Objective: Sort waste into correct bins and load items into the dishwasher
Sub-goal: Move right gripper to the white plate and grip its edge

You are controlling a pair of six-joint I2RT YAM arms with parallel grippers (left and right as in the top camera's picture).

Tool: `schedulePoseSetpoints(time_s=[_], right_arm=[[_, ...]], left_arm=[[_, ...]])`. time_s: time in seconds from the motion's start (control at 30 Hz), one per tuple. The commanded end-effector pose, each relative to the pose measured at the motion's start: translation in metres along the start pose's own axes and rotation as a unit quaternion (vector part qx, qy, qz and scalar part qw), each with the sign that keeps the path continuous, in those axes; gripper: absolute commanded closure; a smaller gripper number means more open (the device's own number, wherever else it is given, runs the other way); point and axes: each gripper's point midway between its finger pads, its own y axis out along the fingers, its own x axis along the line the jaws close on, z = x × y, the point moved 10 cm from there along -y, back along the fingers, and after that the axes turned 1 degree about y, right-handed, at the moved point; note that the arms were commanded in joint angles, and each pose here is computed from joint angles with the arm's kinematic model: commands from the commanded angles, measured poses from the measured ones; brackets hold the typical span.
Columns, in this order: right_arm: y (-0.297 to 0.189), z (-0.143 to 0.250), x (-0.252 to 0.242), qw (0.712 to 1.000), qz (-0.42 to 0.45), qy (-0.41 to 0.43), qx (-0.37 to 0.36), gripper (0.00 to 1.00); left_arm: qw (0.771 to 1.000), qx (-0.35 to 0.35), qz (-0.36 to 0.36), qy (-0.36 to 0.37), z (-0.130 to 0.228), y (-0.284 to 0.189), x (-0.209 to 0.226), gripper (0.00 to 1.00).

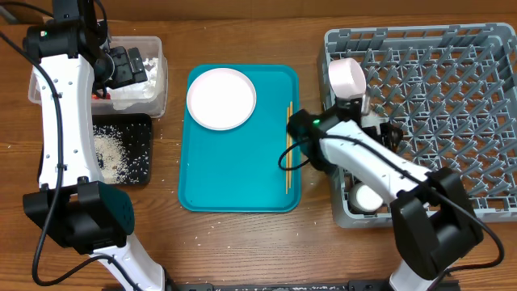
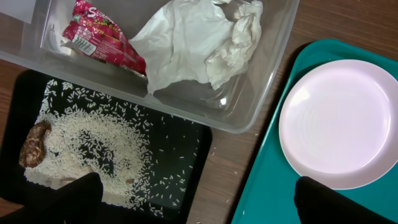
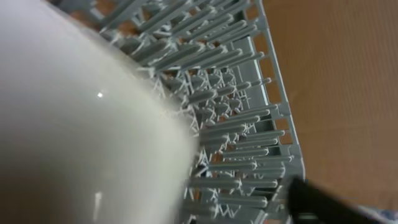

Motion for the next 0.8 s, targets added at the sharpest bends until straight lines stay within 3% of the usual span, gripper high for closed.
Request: schedulePoseSetpoints(time_s=[0.0, 0.17, 0.3, 0.43, 0.53, 0.7, 0.77], right_arm=[[-0.019, -0.003, 0.004, 1.000, -0.020, 0.001, -0.014, 0.00], [-0.050, -0.019, -0.005, 0.997, -0.056, 0.040, -0.020, 0.00], [-0.073, -0.043, -0.009, 0.983, -0.154, 0.101, 0.018, 0.00], [-0.096, -0.064, 0.016, 0.926, -0.335, 0.157, 0.068, 0.00], [-0.111, -0.080, 0.041, 0.875, -0.449, 0.174, 0.057, 0.02], [-0.124, -0.098, 0.088, 0.794, -0.573, 0.203, 0.027, 0.21], [-0.122, -0.097, 0.111, 0.781, -0.591, 0.199, 0.040, 0.28]], left_arm=[[1.000, -0.020, -0.002, 0.000, -0.002, -0.013, 0.001, 0.00], [1.000, -0.020, -0.002, 0.000, -0.002, -0.013, 0.001, 0.00], [1.000, -0.020, -0.002, 0.000, -0.002, -0.013, 0.001, 0.00], [1.000, -0.020, -0.002, 0.000, -0.002, -0.013, 0.001, 0.00], [1.000, -0.020, -0.002, 0.000, -0.002, -0.013, 0.001, 0.00], [1.000, -0.020, -0.002, 0.000, -0.002, -0.013, 0.001, 0.00], [1.000, -0.020, -0.002, 0.000, -0.002, -0.013, 0.001, 0.00]])
